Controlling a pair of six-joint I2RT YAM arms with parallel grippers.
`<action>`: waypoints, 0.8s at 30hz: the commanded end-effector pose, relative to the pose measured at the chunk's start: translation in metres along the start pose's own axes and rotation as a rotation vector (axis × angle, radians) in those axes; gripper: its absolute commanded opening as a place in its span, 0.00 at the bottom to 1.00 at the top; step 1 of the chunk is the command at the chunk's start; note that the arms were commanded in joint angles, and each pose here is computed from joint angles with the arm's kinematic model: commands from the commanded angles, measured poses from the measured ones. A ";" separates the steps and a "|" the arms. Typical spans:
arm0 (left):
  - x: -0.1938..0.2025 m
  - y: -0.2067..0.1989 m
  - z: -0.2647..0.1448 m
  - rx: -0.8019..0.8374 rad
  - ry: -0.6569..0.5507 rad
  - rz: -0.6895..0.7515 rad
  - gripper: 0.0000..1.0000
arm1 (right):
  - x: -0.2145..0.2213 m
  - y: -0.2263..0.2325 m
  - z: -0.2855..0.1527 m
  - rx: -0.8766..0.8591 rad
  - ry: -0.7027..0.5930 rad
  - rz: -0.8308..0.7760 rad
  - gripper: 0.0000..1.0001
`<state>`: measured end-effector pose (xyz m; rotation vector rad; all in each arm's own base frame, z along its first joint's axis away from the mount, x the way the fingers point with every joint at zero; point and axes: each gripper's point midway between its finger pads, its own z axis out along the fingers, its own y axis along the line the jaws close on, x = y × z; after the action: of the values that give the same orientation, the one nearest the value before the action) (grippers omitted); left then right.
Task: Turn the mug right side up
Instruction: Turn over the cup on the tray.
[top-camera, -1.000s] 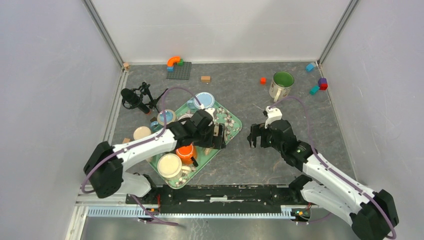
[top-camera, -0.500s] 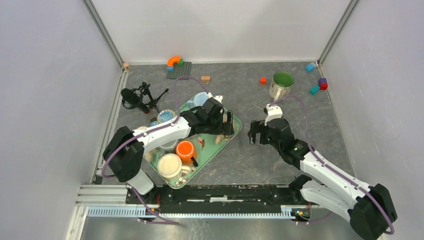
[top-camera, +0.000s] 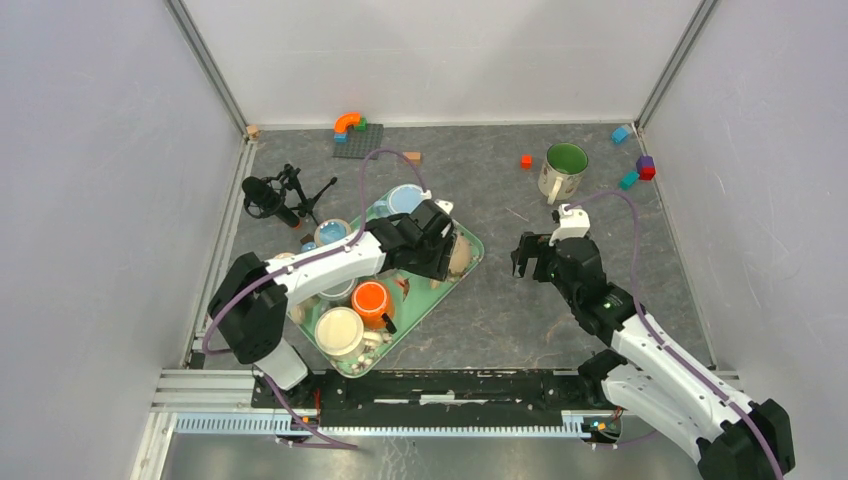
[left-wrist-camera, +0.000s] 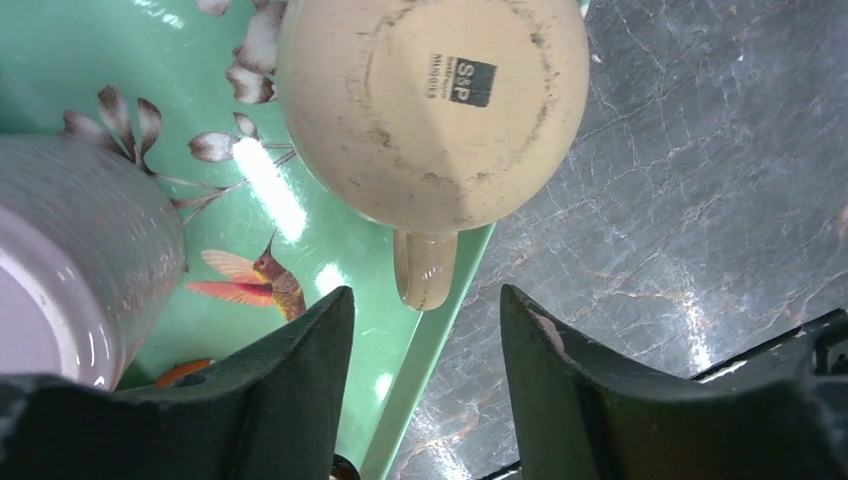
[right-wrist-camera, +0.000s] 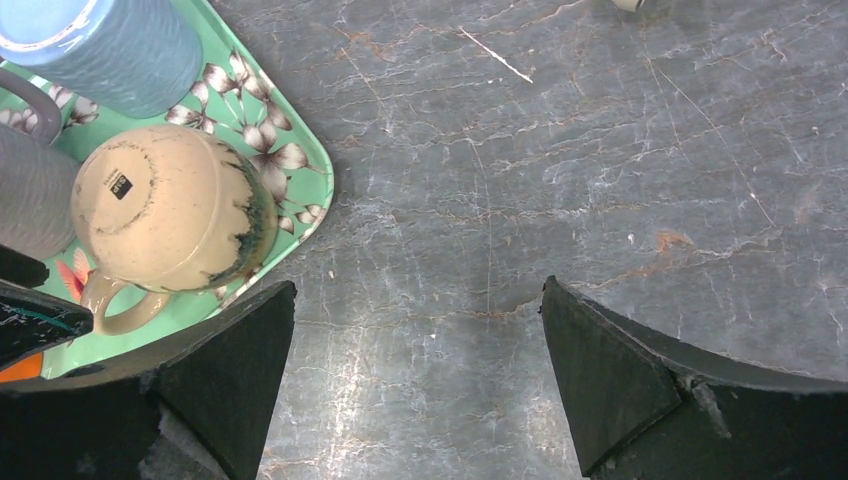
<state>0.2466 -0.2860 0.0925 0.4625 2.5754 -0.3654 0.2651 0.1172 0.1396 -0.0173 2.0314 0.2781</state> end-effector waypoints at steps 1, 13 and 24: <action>-0.011 -0.011 0.000 0.013 -0.009 0.102 0.61 | -0.009 -0.005 0.002 0.024 -0.039 0.047 0.98; -0.013 -0.001 0.027 -0.120 -0.007 0.151 0.45 | -0.010 0.000 0.000 0.002 -0.037 0.095 0.98; -0.016 0.000 0.041 -0.139 -0.012 0.162 0.30 | -0.007 0.001 0.001 -0.004 -0.026 0.098 0.98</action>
<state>0.2592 -0.2967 0.0590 0.5681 2.5832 -0.1606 0.2658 0.1158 0.1385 0.0635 2.0393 0.3129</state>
